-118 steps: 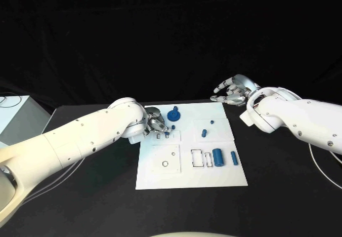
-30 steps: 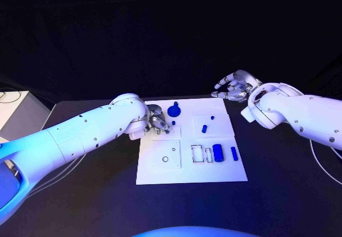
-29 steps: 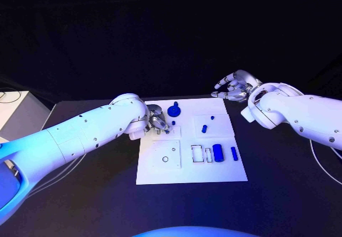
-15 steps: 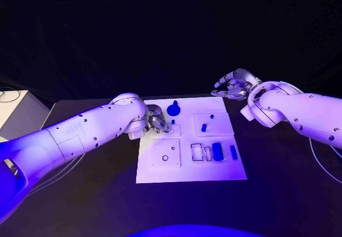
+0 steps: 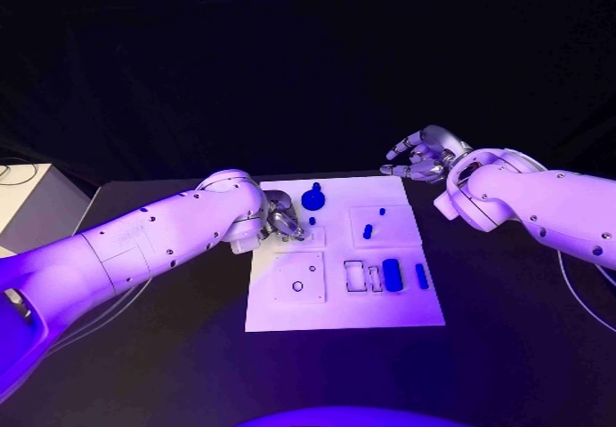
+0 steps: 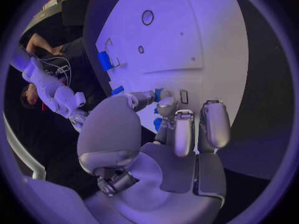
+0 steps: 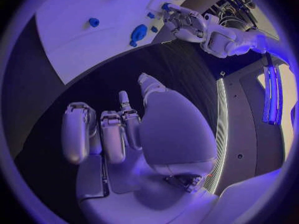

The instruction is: Assemble the parts on the task board

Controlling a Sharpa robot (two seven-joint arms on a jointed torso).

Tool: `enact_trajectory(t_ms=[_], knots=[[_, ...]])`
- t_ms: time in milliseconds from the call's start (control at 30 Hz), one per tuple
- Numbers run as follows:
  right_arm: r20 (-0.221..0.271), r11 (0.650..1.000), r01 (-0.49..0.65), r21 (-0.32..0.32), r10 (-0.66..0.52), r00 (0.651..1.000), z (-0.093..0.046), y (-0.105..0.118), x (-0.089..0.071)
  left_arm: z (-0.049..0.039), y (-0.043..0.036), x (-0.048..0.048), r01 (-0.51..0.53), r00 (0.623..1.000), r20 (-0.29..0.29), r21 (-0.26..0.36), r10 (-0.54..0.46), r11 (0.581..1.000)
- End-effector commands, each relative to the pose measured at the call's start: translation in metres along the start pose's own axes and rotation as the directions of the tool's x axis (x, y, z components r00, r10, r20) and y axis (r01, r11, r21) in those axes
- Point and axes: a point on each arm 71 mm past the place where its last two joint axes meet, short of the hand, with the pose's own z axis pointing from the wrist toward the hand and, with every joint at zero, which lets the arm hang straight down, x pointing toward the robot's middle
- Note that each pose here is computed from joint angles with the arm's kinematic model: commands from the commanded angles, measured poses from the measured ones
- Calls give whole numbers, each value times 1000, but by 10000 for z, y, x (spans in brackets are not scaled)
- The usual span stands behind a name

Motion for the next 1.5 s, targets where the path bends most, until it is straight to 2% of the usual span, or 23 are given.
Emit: enact_trajectory(t_ms=[33, 233, 533, 733, 1033, 1300, 1500], knots=[[-11, 1000, 8, -8, -8, 1000, 0, 4, 9, -7, -17, 22, 9, 1000, -11, 9, -9, 1000], [-12, 1000, 8, -7, -9, 1000, 0, -1, 13, -43, -32, -7, 26, 1000, -16, 23, -25, 999], [-11, 1000, 9, -4, -9, 1000, 2, -10, 13, -119, -45, -120, 51, 998, -23, 42, -50, 998], [-12, 1000, 9, -3, -9, 1000, 5, -10, 15, -139, -60, -159, 56, 997, -63, 48, -53, 997], [-14, 1000, 7, -4, -7, 1000, 11, -6, 30, -78, -50, -209, 47, 981, -190, 32, -41, 998], [-17, 1000, 4, -5, -4, 1000, 13, -1, 55, -3, -22, -301, 59, 967, -248, 7, -56, 998], [-17, 1000, 4, -5, -4, 1000, 14, 3, 61, 42, -36, -362, 57, 959, -277, -9, -57, 998]])
